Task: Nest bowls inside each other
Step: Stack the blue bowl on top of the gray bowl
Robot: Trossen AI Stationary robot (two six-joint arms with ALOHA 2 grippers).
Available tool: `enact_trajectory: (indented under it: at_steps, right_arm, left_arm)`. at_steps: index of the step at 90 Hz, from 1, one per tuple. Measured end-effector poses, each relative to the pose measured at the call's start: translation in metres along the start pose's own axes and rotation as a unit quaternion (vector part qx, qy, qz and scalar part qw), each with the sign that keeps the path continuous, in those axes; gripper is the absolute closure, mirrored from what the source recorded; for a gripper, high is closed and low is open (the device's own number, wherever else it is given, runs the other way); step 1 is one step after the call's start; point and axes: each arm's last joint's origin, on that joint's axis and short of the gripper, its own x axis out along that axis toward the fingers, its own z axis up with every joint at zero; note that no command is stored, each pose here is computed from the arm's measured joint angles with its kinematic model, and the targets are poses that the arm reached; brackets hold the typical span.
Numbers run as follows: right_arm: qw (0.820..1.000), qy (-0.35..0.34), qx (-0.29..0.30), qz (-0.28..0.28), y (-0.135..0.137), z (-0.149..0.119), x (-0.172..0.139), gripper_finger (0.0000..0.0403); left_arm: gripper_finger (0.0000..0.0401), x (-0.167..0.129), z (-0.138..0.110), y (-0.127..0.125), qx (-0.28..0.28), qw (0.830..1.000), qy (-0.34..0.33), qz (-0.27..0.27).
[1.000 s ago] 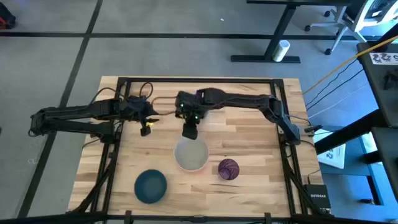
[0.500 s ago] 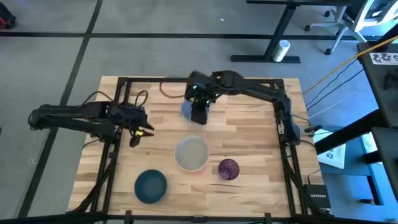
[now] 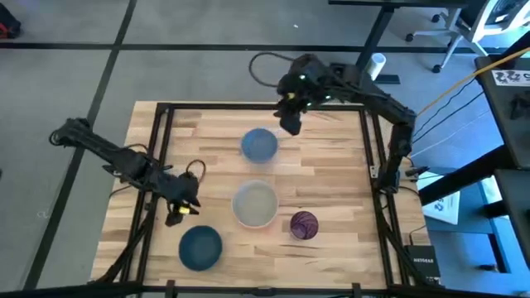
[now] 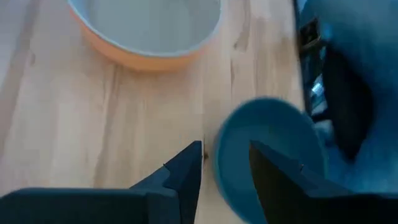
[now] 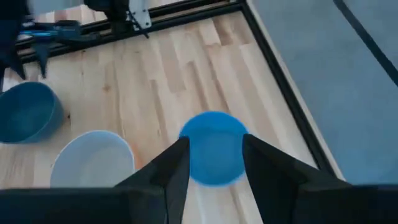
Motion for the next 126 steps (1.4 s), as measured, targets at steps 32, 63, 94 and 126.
enact_trajectory:
  at_steps: [32, 63, 94, 126]
  right_arm:
    - [0.999, 0.029, -0.018, 0.005, 0.0, -0.006, -0.001, 0.0269]
    - [0.999, 0.029, -0.027, 0.001, 0.0, -0.007, -0.006, 0.0269]
    - [0.999, 0.03, -0.034, 0.005, 0.0, -0.008, -0.006, 0.0269]
    - [0.999, 0.032, -0.036, 0.005, 0.0, -0.008, -0.006, 0.0269]
  left_arm:
    - [0.0307, 0.013, 0.011, -0.03, 0.007, 0.988, 0.112, 0.106]
    - [0.0301, 0.062, 0.016, -0.046, 0.02, 0.987, 0.125, 0.095]
    - [0.0301, 0.084, 0.001, -0.038, 0.019, 0.986, 0.131, 0.098]
    - [0.0301, 0.101, -0.013, -0.033, 0.007, 0.989, 0.132, 0.07]
